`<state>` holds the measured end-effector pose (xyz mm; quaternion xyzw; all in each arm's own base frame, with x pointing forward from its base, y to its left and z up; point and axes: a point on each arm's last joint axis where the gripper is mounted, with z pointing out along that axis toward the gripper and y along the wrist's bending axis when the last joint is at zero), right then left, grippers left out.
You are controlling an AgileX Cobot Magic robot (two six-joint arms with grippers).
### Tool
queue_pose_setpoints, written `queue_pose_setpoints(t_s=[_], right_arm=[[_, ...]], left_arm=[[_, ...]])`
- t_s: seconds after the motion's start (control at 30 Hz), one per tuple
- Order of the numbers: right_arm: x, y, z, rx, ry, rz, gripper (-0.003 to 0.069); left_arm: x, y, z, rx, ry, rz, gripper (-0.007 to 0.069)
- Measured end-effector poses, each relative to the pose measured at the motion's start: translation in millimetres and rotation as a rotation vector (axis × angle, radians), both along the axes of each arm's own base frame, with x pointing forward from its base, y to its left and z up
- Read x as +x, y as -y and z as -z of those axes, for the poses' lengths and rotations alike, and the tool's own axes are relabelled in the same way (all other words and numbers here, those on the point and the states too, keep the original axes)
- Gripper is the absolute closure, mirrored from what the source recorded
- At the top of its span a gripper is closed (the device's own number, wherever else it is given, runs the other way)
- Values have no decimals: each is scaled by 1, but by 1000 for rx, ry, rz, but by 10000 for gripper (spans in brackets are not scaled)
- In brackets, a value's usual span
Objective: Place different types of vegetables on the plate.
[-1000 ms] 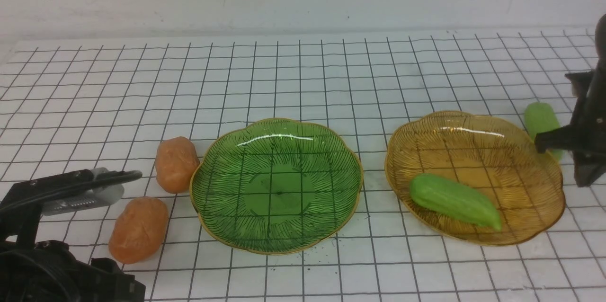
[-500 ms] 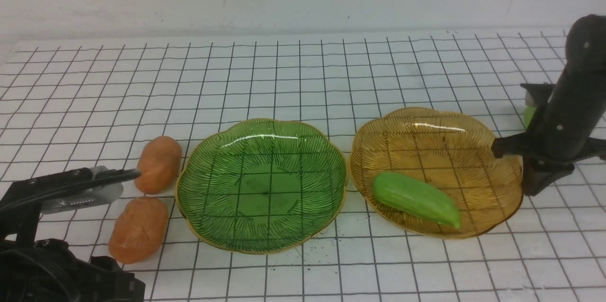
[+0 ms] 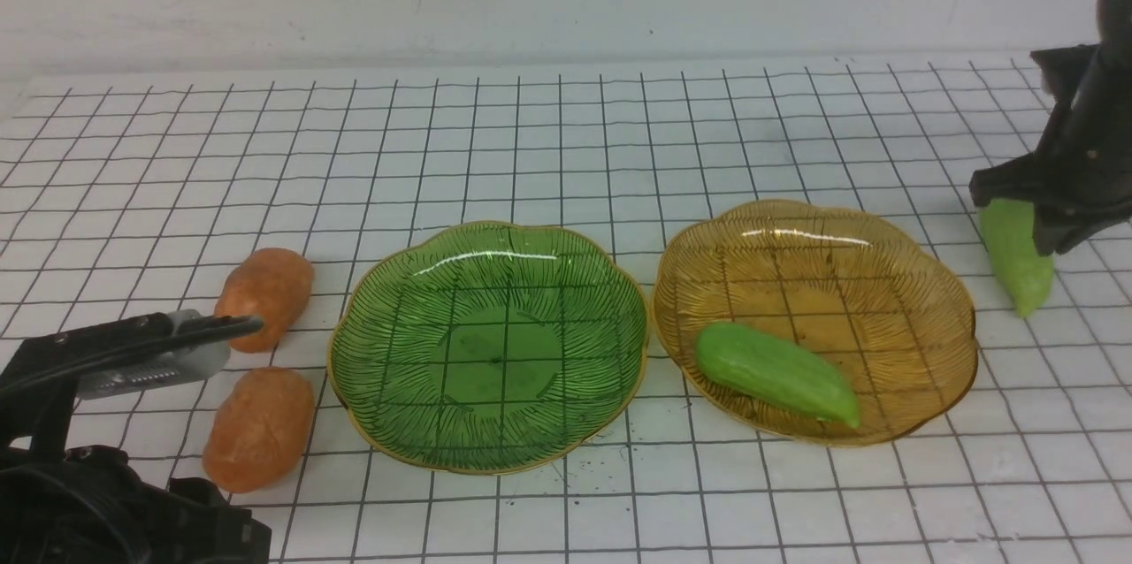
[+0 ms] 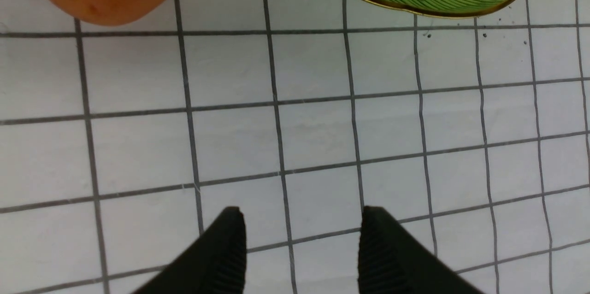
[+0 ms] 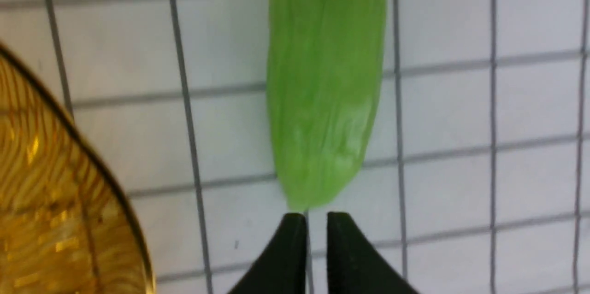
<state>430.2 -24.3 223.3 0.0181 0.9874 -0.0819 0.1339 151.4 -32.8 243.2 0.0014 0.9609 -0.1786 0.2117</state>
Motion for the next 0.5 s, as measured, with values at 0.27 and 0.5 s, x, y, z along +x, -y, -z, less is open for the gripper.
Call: queue_pose_setpoints(t_s=[0.27, 0.5], right_arm=[[12, 7, 16, -66, 55, 51, 219], [18, 8, 56, -60, -12, 112, 112]], left_arm=[[0, 0, 0, 0, 0, 0, 314], [0, 0, 0, 0, 0, 0, 314]])
